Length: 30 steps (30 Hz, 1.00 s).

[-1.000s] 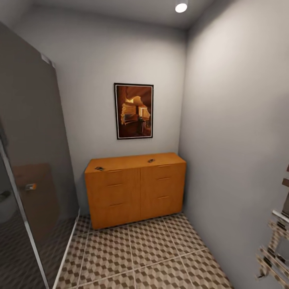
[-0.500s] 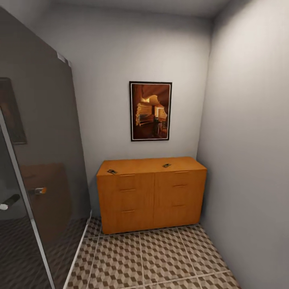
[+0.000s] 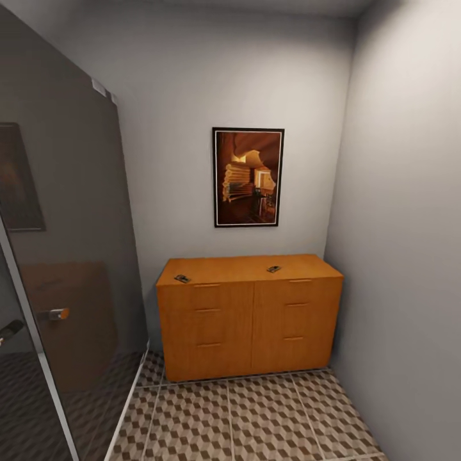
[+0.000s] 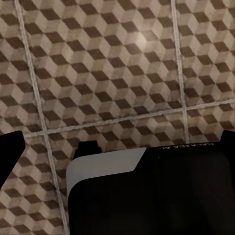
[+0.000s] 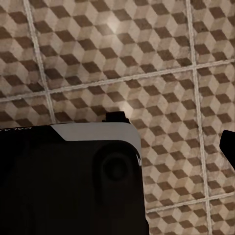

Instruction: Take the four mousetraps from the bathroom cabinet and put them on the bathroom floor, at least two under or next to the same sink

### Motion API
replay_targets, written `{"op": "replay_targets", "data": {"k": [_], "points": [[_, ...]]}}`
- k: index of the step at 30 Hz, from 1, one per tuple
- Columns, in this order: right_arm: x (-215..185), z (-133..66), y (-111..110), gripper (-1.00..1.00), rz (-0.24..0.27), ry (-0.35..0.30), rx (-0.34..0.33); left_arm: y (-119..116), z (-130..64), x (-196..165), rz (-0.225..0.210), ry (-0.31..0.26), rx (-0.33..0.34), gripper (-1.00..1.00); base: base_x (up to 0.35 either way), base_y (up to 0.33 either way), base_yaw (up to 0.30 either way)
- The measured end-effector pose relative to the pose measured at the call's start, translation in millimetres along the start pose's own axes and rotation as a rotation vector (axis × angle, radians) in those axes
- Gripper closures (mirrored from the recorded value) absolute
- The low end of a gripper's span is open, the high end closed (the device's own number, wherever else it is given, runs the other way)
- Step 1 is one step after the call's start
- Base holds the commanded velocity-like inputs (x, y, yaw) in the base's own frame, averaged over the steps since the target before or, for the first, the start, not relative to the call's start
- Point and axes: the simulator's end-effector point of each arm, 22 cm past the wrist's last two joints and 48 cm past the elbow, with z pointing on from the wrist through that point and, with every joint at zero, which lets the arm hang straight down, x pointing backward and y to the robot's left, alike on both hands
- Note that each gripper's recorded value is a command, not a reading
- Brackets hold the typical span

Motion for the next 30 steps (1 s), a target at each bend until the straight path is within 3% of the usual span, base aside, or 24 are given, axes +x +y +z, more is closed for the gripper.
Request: {"op": "replay_targets", "data": {"k": [5, 19, 30], "points": [[0.0, 0.0, 0.0, -1.0, 0.0, 0.0, 0.0, -0.3, 0.0, 0.0, 0.0, 0.0, 0.001, -1.0, 0.056, 0.0, 0.001], [0.3, -0.1, 0.0, -1.0, -0.001, 0.001, 0.0, -1.2, -0.1, 0.0, 0.006, 0.0, 0.002, -1.0, 0.258, 0.0, 0.0], [0.3, 0.0, 0.0, -1.0, 0.0, 0.002, 0.0, -1.0, 0.1, 0.0, 0.004, 0.0, 0.002, -1.0, 0.053, 0.0, 0.0]]}}
